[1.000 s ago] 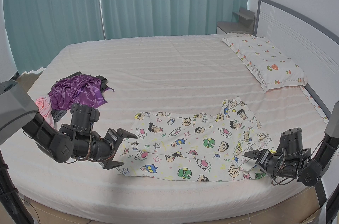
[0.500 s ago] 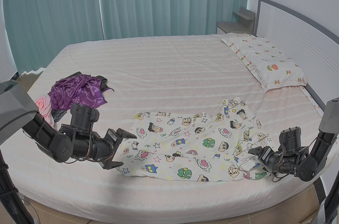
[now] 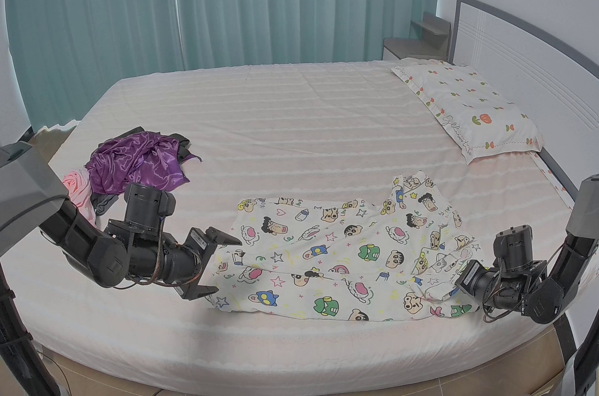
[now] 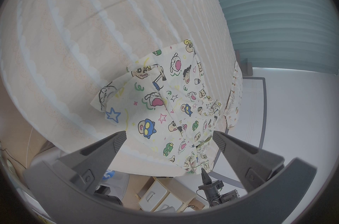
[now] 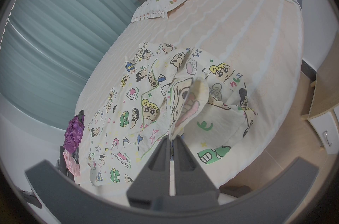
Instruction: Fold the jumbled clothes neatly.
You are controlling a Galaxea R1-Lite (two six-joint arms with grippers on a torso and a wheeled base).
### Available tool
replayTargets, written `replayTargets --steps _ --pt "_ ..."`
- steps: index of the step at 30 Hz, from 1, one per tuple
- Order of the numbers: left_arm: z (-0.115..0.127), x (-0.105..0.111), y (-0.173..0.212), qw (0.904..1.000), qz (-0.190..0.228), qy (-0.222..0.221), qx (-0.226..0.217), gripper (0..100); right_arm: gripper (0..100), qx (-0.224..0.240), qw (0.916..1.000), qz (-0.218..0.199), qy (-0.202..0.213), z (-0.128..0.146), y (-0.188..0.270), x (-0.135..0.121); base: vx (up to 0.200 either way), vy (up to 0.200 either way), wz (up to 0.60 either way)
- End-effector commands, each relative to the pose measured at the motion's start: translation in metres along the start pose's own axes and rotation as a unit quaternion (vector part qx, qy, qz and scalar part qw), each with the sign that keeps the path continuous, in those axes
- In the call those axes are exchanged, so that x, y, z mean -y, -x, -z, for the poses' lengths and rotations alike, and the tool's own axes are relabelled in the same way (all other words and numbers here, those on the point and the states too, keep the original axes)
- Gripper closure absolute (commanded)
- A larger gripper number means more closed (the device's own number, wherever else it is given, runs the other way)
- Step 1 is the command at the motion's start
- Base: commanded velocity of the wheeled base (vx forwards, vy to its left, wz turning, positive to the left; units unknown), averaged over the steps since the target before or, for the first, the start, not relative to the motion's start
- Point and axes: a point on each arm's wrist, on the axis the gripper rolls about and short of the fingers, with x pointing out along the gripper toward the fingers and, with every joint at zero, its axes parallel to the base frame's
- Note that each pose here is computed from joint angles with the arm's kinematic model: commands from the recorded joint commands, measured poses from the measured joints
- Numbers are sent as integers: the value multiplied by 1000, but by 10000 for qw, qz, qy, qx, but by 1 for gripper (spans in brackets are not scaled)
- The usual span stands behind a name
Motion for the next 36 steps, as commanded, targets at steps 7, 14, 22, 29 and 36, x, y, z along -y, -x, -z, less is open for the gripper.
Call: replayTargets --steps 7,14,22,29,36 --pt "0 0 0 10000 1 1 1 0 100 239 9979 -109 592 11 26 -10 0 0 0" --pt "0 0 0 10000 -1 1 8 0 100 279 9933 189 1110 17 28 -2 0 0 0" --pt "0 0 0 10000 -5 3 -2 0 100 23 9877 322 1530 30 27 4 0 0 0" --pt "0 0 0 10000 -8 3 6 0 0 -237 9807 373 1903 45 38 11 0 0 0" --pt "0 -1 -1 10000 -15 1 -2 0 0 32 9804 551 1893 34 36 14 0 0 0"
